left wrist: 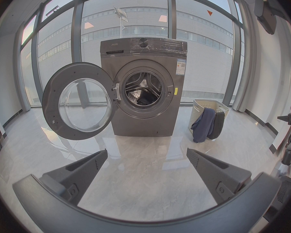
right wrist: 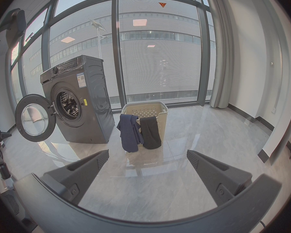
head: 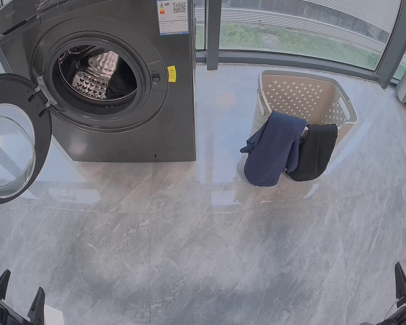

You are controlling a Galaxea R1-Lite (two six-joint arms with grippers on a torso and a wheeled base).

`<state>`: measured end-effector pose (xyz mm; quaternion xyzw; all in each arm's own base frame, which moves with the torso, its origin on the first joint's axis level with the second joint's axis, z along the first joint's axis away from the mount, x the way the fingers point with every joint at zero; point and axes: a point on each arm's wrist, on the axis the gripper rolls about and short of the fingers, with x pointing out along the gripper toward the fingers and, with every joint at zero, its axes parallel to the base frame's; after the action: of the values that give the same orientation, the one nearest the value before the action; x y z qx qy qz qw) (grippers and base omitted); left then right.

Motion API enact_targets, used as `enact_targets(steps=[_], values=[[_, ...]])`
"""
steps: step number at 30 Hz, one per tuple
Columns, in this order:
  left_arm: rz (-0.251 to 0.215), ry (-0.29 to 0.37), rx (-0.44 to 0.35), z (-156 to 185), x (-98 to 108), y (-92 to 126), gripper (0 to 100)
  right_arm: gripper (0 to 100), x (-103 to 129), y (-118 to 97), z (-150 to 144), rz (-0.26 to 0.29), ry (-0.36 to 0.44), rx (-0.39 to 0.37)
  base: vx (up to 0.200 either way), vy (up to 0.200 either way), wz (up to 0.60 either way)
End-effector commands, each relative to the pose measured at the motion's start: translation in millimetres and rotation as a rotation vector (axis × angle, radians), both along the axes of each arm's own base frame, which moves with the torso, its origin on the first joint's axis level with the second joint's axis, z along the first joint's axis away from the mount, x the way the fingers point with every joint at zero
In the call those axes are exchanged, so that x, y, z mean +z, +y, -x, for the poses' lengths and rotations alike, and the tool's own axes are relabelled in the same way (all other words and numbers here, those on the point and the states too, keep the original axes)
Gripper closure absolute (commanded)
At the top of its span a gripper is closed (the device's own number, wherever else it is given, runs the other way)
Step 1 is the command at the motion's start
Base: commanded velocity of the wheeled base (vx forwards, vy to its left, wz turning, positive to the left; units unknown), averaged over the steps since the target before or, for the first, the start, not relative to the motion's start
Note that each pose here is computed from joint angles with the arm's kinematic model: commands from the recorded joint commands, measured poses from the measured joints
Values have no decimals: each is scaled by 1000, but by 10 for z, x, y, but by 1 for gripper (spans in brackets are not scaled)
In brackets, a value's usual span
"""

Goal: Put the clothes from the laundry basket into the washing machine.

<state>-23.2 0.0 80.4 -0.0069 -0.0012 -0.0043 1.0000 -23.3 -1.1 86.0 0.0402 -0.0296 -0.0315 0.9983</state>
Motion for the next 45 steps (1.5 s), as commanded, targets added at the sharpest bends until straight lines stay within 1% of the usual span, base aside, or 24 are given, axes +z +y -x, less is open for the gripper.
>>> enact_targets(steps=[1, 16, 22, 45], values=[[1, 12, -1, -8, -46, 0, 0, 0, -44, 0, -1, 2, 2, 1, 200, 0, 0], [1, 12, -2, -8, -46, -1, 0, 0, -44, -1, -1, 1, 1, -1, 200, 0, 0], [1, 12, 1, -8, -46, 0, 0, 0, -42, -1, -1, -2, 0, -4, 0, 0, 0], [-3, 10, 1, -8, -45, -1, 0, 0, -42, -4, 0, -2, 0, -14, 0, -200, 0]])
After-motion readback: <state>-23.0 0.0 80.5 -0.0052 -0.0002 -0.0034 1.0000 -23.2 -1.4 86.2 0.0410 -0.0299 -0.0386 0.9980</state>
